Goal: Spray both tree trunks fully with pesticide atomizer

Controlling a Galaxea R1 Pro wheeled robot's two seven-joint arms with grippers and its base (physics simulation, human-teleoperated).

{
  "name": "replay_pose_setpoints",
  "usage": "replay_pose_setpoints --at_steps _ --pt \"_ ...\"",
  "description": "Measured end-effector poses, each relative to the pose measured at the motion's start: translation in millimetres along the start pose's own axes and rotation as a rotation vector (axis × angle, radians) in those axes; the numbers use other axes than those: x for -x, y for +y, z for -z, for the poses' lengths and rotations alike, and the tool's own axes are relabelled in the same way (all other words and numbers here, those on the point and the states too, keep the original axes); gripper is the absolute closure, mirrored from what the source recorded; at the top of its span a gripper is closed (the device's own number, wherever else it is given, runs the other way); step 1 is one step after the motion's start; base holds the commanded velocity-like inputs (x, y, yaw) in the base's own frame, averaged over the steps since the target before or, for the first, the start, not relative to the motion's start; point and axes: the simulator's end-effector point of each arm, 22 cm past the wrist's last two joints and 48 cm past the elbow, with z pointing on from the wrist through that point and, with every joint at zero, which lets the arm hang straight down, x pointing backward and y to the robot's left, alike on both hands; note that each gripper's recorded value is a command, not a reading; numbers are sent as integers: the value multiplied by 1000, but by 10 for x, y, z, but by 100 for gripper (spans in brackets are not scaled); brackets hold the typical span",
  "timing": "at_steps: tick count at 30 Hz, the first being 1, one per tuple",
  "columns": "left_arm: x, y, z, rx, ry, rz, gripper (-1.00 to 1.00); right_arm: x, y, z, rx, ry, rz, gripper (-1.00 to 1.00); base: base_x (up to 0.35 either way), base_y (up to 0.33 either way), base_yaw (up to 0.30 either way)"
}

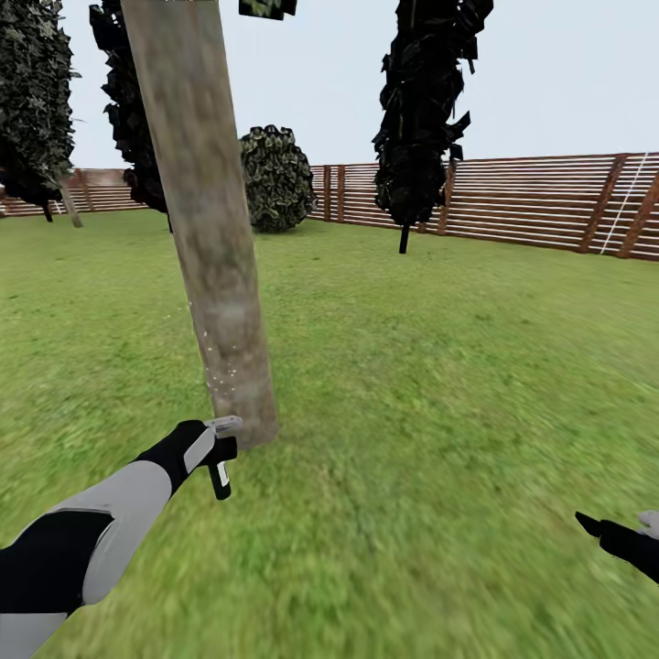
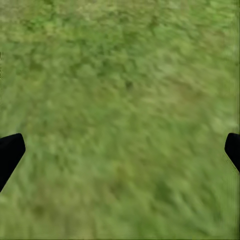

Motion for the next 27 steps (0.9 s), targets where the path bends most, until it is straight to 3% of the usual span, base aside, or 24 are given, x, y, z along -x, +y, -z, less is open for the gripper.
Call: replay_pose_setpoints --at_steps 6,14,15,16,23,27 --pt "16 78 7 36 -4 -1 100 -3 4 -2 0 1 2 -100 0 -335 228" --pt "250 29 98 30 -52 -1 100 -6 2 -3 0 2 3 -100 0 -226 24" --pt "241 26 106 29 -41 -4 100 -5 2 -3 0 2 3 -100 0 -20 1" --pt "183 9 135 25 7 -13 100 -6 1 -3 -1 2 3 -100 0 -13 1" --pt "685 -179 669 -9 23 -81 100 -6 1 -2 0 2 3 -100 0 -2 0" --pt "1090 -149 931 30 -27 -88 100 -6 -1 -1 -1 2 2 -100 0 0 0"
